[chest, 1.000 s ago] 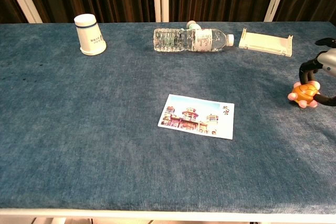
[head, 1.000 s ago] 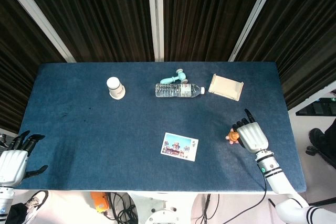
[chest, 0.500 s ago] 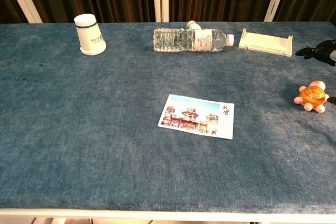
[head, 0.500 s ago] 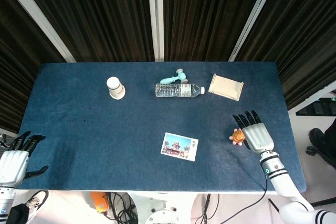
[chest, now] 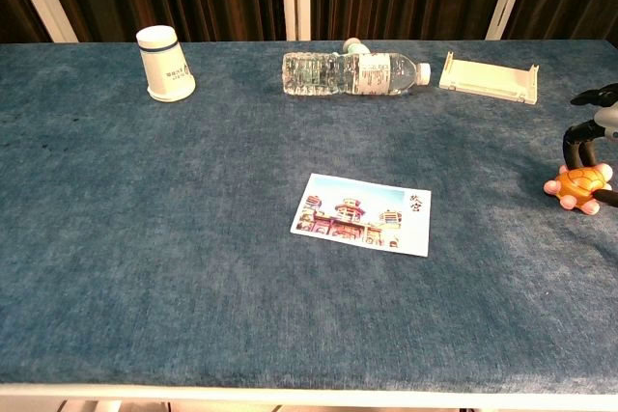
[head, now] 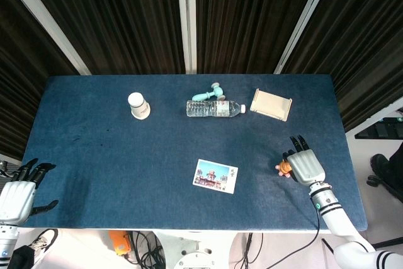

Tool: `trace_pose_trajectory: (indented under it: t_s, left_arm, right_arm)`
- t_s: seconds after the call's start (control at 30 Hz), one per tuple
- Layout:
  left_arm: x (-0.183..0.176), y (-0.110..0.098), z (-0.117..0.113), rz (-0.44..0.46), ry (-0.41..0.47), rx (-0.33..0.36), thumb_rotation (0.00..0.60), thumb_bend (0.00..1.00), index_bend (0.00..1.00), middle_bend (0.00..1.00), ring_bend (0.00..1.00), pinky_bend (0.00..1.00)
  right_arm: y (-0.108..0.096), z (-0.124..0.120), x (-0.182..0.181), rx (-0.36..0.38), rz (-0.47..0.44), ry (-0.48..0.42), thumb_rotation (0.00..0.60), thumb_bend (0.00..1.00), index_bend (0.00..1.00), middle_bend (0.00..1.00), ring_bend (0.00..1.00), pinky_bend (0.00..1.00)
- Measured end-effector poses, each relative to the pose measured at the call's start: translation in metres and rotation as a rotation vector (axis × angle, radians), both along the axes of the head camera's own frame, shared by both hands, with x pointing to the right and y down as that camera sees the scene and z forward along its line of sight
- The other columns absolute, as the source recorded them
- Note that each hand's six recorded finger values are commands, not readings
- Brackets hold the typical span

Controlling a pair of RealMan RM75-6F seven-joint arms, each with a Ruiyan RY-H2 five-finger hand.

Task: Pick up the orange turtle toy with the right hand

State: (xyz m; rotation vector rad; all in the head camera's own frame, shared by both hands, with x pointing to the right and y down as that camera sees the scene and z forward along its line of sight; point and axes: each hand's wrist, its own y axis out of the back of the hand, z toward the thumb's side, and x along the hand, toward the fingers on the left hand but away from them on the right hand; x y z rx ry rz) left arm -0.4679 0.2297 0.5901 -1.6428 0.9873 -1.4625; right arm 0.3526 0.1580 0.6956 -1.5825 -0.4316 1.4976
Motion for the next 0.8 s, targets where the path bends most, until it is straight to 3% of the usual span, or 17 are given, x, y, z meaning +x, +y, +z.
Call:
trace_pose_trajectory:
  t_s: [0.1, 0.17, 0.5, 0.57, 0.7, 0.77, 0.8]
  left_arm:
    - [-0.001, 0.000, -0.001, -0.002, 0.001, 0.002, 0.600, 0.03, 0.21, 0.18, 0.05, 0.15]
    - [-0.001, -0.001, -0.001, -0.001, 0.002, 0.004, 0.600, 0.03, 0.21, 0.18, 0.05, 0.15]
    - [0.001, -0.001, -0.002, 0.003, 0.001, 0.006, 0.600, 0.03, 0.21, 0.18, 0.05, 0.15]
    - [0.001, 0.000, -0.002, 0.002, 0.001, 0.007, 0.600, 0.03, 0.21, 0.18, 0.05, 0.15]
    - [0.000, -0.001, -0.002, 0.002, 0.000, 0.007, 0.600, 0.03, 0.21, 0.18, 0.05, 0.15]
    - [0.001, -0.001, -0.002, 0.002, 0.001, 0.006, 0.600, 0.03, 0.21, 0.18, 0.05, 0.15]
    - [0.000, -0.001, -0.002, 0.001, 0.001, 0.006, 0.600, 0.03, 0.21, 0.18, 0.05, 0.15]
  right_arm:
    - [-0.002, -0.001, -0.001, 0.022, 0.006, -0.005, 0.600, 0.35, 0.90, 0.79, 0.27, 0.00]
    - [-0.004, -0.001, -0.001, 0.042, 0.014, -0.011, 0.600, 0.39, 0.98, 0.86, 0.32, 0.00]
    - [-0.009, -0.005, -0.002, 0.104, 0.055, -0.073, 0.600, 0.39, 0.99, 0.90, 0.34, 0.00]
    - [-0.011, -0.006, -0.004, 0.125, 0.068, -0.101, 0.600, 0.31, 0.88, 0.81, 0.30, 0.00]
    - [-0.011, -0.001, 0.000, 0.119, 0.046, -0.086, 0.600, 0.09, 0.24, 0.28, 0.03, 0.00]
    - [-0.009, 0.003, 0.000, 0.081, 0.041, -0.068, 0.600, 0.06, 0.06, 0.13, 0.00, 0.00]
    - [-0.008, 0.005, 0.000, 0.063, 0.043, -0.065, 0.600, 0.05, 0.03, 0.10, 0.00, 0.00]
